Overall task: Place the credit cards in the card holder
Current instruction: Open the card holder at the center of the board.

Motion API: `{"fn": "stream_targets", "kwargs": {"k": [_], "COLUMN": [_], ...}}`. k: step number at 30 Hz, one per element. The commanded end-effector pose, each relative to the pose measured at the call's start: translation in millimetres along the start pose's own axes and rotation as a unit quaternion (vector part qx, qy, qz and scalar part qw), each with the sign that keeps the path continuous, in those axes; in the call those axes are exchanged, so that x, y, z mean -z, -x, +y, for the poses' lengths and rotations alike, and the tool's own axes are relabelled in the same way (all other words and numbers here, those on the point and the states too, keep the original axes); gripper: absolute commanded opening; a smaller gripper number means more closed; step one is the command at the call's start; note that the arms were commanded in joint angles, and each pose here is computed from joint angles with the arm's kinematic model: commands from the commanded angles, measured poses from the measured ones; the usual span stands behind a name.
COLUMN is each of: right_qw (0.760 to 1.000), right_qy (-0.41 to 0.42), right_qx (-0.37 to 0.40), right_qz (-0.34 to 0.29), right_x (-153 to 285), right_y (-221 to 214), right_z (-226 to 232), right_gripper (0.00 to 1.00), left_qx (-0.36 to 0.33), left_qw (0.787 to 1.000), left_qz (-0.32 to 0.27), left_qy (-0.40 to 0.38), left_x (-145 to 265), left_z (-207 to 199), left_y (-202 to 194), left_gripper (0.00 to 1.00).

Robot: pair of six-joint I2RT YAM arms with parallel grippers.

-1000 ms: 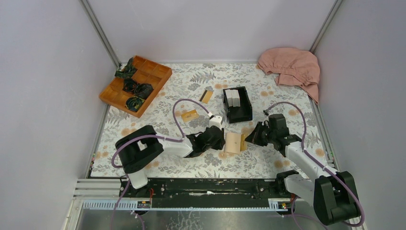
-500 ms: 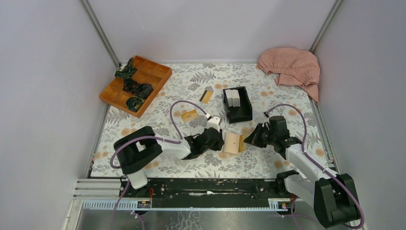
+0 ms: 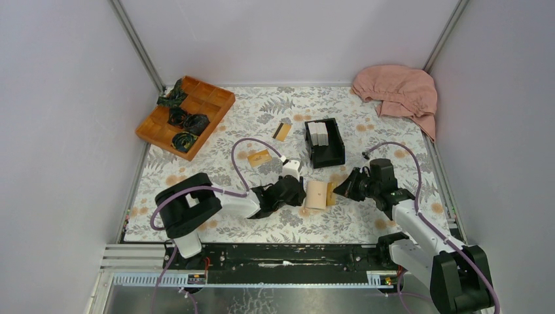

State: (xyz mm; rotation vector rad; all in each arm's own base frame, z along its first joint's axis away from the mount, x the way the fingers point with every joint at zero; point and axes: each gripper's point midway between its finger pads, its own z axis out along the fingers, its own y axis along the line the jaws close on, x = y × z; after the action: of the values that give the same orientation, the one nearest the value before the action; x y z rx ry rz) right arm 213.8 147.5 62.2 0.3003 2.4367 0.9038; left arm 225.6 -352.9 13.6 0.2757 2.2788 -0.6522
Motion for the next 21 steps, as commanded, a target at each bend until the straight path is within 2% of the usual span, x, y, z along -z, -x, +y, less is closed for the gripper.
{"fn": "stream_targets", "kwargs": {"k": [1, 21], "right_qw": [0.999, 0.999], "right_qy": [0.041, 0.038], "right_qx": [0.001, 0.005], "right_qz": [-0.005, -0.005], "right_x": [4.7, 11.4], "right_y": [6.8, 4.7], "right_z": [20.4, 21.2], "right_gripper": [0.0, 0.0], "left_qx": [-0.038, -0.041], "left_qw": [0.991, 0.99], "left_qz": [0.105, 0.11], "left_qy": [0.07, 0.074], "left_x": [13.4, 15.3], "left_z": [47.8, 50.7], "left_y": [-68.0, -72.3], "left_gripper": [0.33, 0.32]}}
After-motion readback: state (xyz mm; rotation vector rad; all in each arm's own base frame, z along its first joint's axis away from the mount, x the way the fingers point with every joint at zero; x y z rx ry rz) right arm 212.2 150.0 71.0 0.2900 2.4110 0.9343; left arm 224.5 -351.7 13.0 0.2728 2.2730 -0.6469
